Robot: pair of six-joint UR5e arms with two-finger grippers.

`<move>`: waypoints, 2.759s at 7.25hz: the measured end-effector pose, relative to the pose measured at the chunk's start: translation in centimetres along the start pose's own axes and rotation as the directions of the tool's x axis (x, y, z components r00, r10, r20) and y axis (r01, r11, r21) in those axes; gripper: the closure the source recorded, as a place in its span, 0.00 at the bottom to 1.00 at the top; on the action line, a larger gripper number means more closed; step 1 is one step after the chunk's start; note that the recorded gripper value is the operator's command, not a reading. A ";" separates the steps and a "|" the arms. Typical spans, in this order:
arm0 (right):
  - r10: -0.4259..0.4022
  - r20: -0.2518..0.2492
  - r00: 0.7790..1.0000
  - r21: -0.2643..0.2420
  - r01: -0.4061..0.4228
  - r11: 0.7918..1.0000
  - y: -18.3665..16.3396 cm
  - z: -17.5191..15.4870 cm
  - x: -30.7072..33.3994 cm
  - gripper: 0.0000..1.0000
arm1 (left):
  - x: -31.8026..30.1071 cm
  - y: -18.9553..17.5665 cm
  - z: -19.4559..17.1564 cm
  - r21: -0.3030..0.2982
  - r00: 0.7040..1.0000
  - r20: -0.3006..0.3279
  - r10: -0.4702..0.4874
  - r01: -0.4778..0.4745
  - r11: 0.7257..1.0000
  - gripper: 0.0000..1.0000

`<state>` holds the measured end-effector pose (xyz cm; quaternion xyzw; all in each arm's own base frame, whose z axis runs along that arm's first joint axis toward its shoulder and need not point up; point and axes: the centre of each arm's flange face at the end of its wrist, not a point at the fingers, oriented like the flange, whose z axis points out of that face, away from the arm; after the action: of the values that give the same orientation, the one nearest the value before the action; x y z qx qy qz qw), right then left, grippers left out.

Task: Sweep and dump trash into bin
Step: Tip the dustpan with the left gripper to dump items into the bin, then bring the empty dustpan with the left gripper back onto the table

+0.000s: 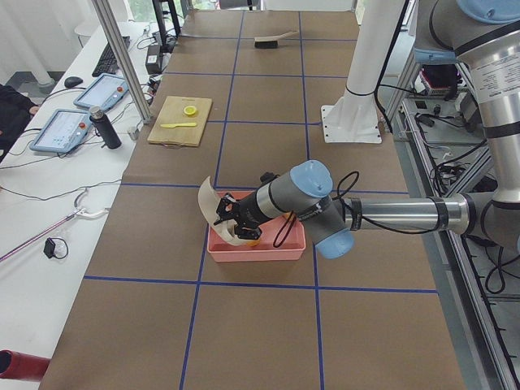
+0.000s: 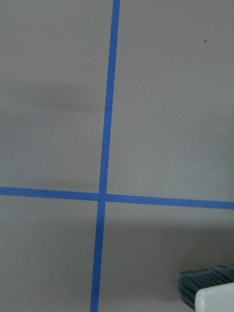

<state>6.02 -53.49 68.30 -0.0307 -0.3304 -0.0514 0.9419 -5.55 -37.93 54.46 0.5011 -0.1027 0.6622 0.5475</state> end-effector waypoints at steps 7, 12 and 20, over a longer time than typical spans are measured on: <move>-0.005 0.000 1.000 0.003 0.005 1.000 -0.3 -0.2 -0.3 0.00 | -6.0 -4.1 0.3 0.161 0.943 -0.062 -0.327 0.333 0.929 1.00; -0.006 0.004 1.000 0.002 0.006 1.000 -0.2 -0.1 -0.3 0.00 | -13.0 -20.4 7.6 0.317 0.712 -0.396 -0.579 0.698 0.642 1.00; -0.025 0.003 1.000 0.009 0.025 1.000 -1.0 -0.5 -0.9 0.00 | -10.2 -44.9 16.2 0.328 0.655 -0.649 -0.386 0.699 0.635 1.00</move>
<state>5.53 -54.48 67.38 -0.0221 -0.3323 -0.0618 0.9409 39.53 -38.32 35.67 0.4434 0.4089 0.5646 0.5634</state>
